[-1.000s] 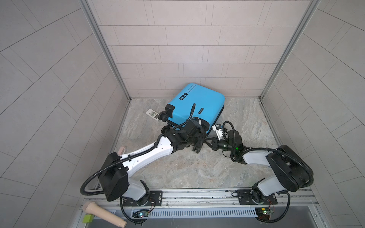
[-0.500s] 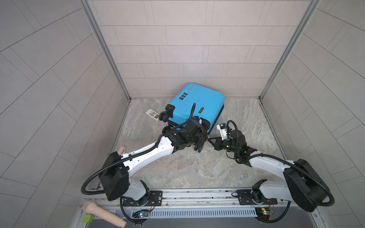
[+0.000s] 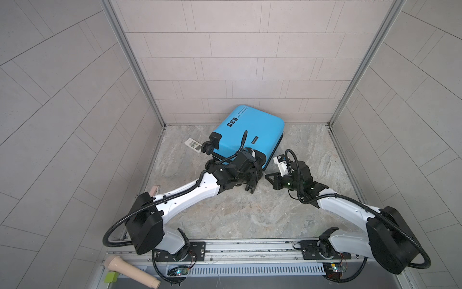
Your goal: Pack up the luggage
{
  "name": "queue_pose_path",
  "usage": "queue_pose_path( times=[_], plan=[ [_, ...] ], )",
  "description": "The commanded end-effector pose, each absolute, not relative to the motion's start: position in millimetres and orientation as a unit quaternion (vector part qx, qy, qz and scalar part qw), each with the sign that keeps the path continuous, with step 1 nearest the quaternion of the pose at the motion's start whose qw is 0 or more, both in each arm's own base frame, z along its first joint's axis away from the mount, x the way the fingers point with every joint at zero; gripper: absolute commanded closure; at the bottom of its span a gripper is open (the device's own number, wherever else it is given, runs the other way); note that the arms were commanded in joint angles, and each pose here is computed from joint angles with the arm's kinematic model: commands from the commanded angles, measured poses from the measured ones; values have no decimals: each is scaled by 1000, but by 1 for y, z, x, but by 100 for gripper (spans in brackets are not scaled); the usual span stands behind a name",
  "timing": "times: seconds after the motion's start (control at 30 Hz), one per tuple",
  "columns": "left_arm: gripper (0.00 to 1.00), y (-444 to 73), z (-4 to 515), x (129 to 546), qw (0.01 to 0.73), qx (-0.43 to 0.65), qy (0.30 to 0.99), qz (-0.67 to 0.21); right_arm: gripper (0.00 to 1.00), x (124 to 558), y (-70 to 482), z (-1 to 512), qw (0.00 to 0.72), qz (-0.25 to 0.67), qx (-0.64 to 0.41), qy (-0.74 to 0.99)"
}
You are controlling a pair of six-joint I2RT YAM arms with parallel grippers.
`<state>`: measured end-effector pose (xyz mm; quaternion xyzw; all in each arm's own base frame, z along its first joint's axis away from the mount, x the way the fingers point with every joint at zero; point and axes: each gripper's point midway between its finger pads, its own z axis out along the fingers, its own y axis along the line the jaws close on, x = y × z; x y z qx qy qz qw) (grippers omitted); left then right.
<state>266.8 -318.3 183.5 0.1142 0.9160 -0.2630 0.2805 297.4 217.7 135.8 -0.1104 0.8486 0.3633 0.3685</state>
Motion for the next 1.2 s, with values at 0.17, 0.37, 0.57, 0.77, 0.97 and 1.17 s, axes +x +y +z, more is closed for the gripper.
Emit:
queue_pose_path(
  times=[0.17,0.37,0.57,0.77,0.97,1.17],
  plan=[
    [100,-319,199,263,283,101,910,-286,100,323,216,148,406,369,-85,832],
    [100,-322,200,263,282,103,909,-289,98,333,221,146,409,385,-68,825],
    [100,-322,199,263,279,101,910,-289,94,341,223,146,413,392,-53,821],
    [100,-323,198,261,278,103,911,-288,89,347,219,146,419,388,-39,820],
    [100,-324,196,261,276,103,912,-285,92,350,221,152,426,401,-35,810],
    [100,-323,196,260,276,102,913,-284,92,345,225,165,434,426,-43,793]
  ],
)
